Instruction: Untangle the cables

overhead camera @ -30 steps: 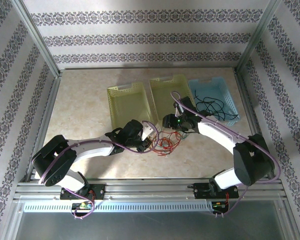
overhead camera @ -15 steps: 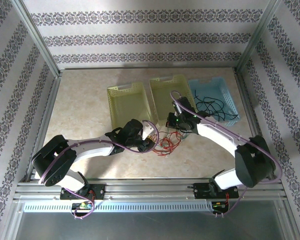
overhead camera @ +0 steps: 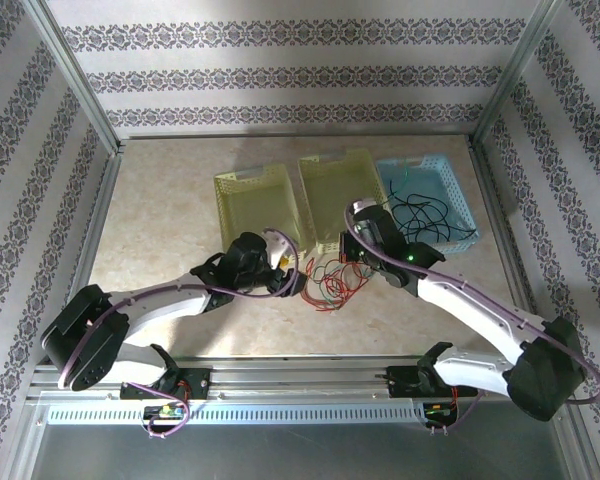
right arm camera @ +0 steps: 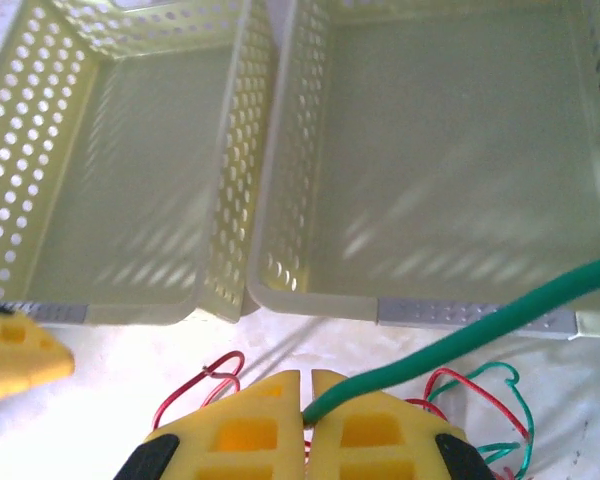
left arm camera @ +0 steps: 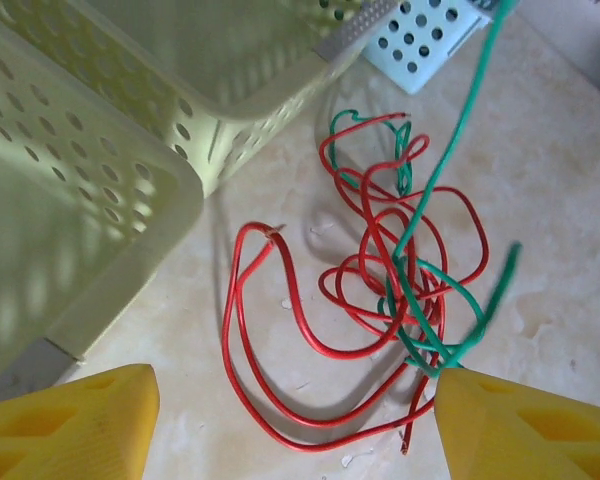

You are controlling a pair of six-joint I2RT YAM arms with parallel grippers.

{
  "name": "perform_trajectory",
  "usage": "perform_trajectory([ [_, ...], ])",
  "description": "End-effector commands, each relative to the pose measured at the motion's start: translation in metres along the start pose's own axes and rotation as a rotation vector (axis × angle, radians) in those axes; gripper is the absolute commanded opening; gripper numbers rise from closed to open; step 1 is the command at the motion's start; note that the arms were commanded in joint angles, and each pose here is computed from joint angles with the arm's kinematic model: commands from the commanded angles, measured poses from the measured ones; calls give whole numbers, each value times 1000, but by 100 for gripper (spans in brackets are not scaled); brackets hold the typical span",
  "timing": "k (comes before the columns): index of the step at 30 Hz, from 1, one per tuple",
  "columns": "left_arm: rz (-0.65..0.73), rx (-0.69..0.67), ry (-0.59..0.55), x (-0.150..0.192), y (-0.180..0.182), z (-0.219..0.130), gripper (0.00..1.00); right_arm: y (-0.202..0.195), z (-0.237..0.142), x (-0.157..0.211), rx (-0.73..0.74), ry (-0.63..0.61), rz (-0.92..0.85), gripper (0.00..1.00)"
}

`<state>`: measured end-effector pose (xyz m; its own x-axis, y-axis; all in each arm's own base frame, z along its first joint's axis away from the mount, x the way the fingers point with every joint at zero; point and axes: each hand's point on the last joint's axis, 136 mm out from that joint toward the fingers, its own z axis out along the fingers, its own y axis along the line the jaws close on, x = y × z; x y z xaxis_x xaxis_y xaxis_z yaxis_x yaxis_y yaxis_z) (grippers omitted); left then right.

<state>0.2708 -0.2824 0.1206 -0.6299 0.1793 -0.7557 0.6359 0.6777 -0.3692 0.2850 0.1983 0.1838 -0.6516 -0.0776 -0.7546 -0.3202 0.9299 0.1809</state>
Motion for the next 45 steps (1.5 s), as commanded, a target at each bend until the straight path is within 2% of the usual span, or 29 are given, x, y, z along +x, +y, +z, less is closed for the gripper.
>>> perform_trajectory([
  [1,-69,88,-73,-25,-7,-3,70,-1,-13,-7,14,-75,-150,0],
  [5,-53,158,-4,-29,-17,14,62,-1,-23,0,-35,-94,-135,0],
  [10,-61,260,106,-21,-30,40,60,-15,-34,6,-39,-118,-37,0],
  [15,-6,278,197,-8,-40,58,59,-22,-42,7,-35,-145,14,0],
  [19,-1,287,220,-2,-40,73,56,-24,-46,6,-29,-152,19,0],
  [21,1,309,230,-4,-44,78,48,-26,-46,6,-22,-155,26,0],
  [25,11,339,270,-2,-51,82,16,-34,-47,2,9,-168,48,0],
  [27,15,338,283,0,-52,80,3,-41,-50,-1,44,-185,62,0],
  [30,33,282,278,3,-44,74,0,-63,-58,-6,166,-220,85,0],
  [34,82,83,225,6,-16,57,0,-102,-71,-6,407,-233,91,0],
  [37,100,-5,189,6,-5,35,0,-127,-79,0,566,-205,104,0],
  [45,147,-148,153,17,14,-17,0,-147,-73,14,698,-85,91,0],
])
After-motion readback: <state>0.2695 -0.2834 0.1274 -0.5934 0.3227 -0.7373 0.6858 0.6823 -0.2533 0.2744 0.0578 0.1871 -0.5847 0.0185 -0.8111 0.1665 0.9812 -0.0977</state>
